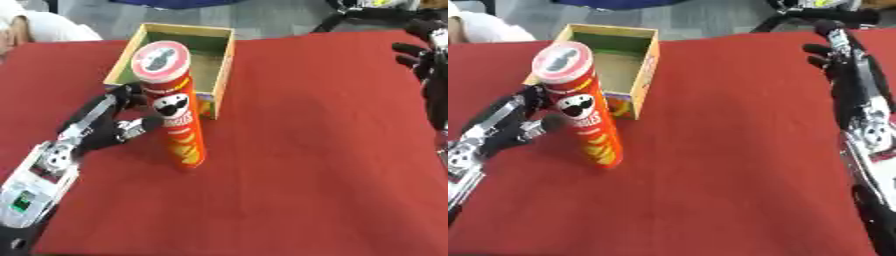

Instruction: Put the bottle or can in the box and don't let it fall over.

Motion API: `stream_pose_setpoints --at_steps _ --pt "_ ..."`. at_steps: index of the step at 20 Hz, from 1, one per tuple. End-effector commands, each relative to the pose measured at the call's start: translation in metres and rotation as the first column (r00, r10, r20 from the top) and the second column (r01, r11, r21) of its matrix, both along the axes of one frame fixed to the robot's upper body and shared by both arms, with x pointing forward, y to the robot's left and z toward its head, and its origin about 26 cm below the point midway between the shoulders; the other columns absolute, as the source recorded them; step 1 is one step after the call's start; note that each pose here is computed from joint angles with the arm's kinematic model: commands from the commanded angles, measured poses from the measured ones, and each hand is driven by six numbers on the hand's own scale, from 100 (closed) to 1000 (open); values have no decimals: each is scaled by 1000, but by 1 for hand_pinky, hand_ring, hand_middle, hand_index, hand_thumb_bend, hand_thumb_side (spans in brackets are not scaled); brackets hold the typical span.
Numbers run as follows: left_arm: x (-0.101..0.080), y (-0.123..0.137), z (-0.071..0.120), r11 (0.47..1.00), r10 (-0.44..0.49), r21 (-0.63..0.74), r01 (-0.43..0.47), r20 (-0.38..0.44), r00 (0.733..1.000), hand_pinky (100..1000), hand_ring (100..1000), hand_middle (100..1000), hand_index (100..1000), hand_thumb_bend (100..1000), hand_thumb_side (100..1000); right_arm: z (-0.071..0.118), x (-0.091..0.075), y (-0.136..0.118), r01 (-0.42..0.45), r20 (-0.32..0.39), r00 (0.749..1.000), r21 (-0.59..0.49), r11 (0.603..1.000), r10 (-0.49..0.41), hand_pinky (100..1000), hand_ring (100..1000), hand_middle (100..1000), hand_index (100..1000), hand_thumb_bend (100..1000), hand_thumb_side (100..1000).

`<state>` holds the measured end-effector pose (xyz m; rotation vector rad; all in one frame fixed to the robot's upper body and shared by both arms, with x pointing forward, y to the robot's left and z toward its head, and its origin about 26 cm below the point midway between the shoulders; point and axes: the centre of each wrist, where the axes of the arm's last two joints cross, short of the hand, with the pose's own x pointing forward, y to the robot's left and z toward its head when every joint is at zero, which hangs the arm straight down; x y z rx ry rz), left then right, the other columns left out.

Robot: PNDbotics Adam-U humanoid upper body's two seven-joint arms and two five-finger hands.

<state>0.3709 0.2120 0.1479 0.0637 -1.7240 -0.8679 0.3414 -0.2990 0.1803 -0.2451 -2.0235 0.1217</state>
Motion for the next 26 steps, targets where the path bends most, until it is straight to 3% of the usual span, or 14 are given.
stream_pose_setpoints --at_steps 1,26 --pt "2 -1 9 1000 9 6 -10 22 1000 1000 870 831 921 872 715 9 -1 0 -10 26 1000 -8 1000 11 893 838 902 891 100 908" --pt "10 -27 5 1000 -26 -8 26 21 999 1000 859 805 888 856 717 5 0 1 -13 12 1000 0 1000 13 894 829 893 887 100 913"
